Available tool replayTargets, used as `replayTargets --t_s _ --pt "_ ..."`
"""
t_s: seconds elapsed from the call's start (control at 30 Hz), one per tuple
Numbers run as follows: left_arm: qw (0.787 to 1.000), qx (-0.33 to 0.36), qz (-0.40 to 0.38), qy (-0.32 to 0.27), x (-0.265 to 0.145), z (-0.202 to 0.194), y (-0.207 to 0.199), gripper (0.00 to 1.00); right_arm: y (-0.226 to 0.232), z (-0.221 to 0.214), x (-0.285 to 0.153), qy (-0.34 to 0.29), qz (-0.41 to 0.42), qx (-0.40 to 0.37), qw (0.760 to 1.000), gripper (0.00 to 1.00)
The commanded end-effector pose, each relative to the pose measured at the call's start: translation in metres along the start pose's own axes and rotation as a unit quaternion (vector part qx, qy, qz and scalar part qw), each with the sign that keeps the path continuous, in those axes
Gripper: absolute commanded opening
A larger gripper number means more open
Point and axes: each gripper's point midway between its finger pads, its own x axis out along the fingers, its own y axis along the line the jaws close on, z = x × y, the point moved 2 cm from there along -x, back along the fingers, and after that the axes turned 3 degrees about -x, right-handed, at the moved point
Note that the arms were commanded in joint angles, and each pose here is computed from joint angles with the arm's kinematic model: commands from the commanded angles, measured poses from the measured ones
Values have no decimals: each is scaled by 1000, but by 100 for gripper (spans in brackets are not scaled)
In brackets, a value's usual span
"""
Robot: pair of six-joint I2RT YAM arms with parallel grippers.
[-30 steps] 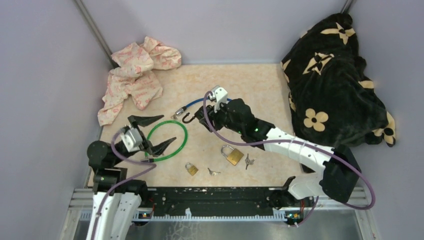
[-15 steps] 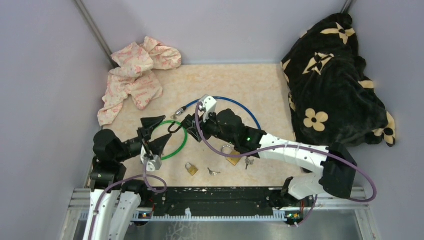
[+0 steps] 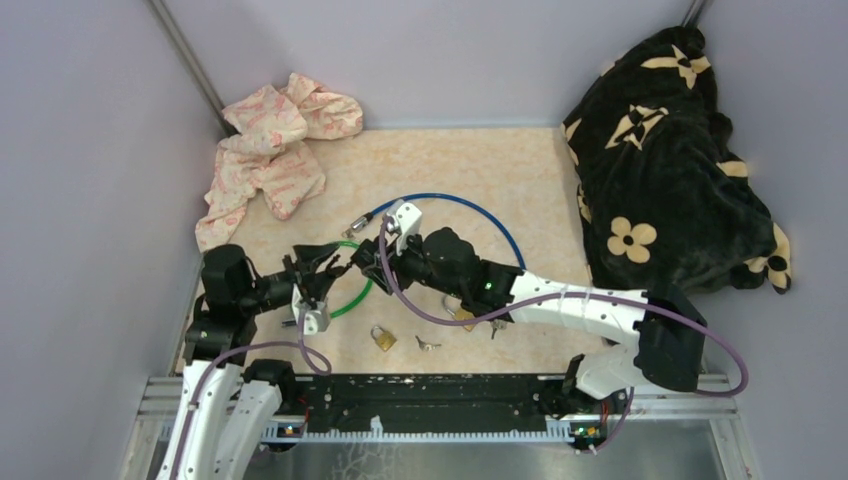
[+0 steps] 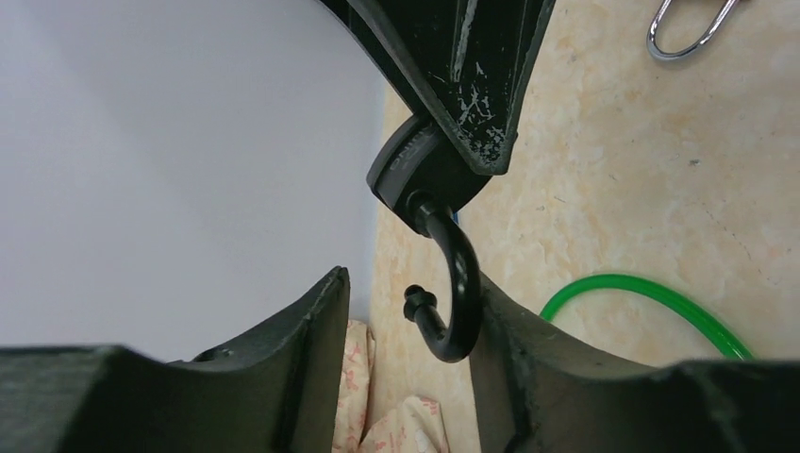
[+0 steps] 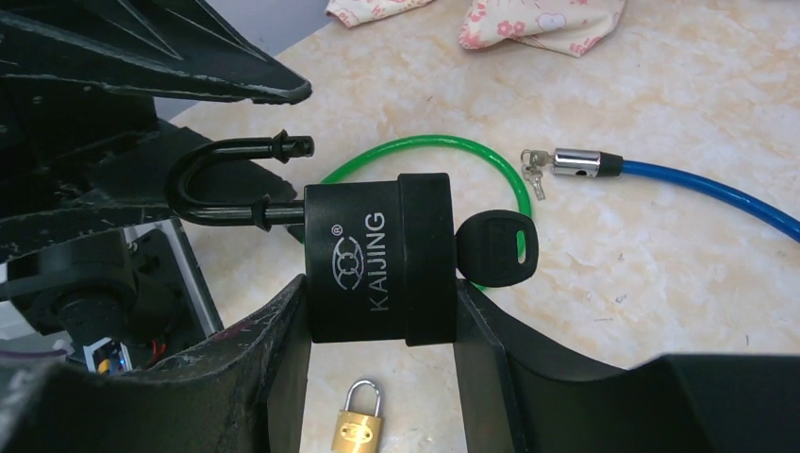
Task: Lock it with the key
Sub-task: Pick up the lock from the center of the board, then lock the lock.
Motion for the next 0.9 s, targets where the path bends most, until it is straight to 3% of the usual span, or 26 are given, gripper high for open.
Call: replayTargets --t_s 0.0,0.07,0.2,0.3,0.33,0.37,0.4,0.43,0.6,0.67,0.73,0.87 --pt "1000 10 -1 3 -2 4 9 49 19 88 -7 -136 24 5 990 0" --pt "1000 10 -2 4 -2 3 9 37 20 89 -7 -137 26 4 990 0" --pt "1000 3 1 -9 -3 11 9 0 21 86 -5 -132 27 -1 991 0" --pt "998 -51 18 -18 -5 20 17 0 27 83 -6 -124 50 -20 991 0" --pt "995 -91 32 -19 -6 21 24 0 28 81 -7 -121 58 -33 990 11" --pt "989 -136 47 -18 -6 22 31 0 31 80 -10 -119 70 -46 989 41" --pt "980 -185 64 -16 -6 22 39 0 32 78 -15 -118 77 -58 988 93" --pt "968 -239 75 -13 -6 21 43 0 29 74 -20 -116 79 -68 988 98" --pt "898 -426 68 -82 -4 51 39 0 18 56 -55 -108 184 -73 974 98" --pt "852 -508 43 -118 -4 68 30 0 12 50 -68 -111 224 -55 967 98" --pt "821 -553 25 -140 -3 75 22 0 10 49 -77 -123 250 -49 959 98" --pt "793 -583 39 -170 -5 83 25 0 17 48 -76 -128 285 -40 949 98"
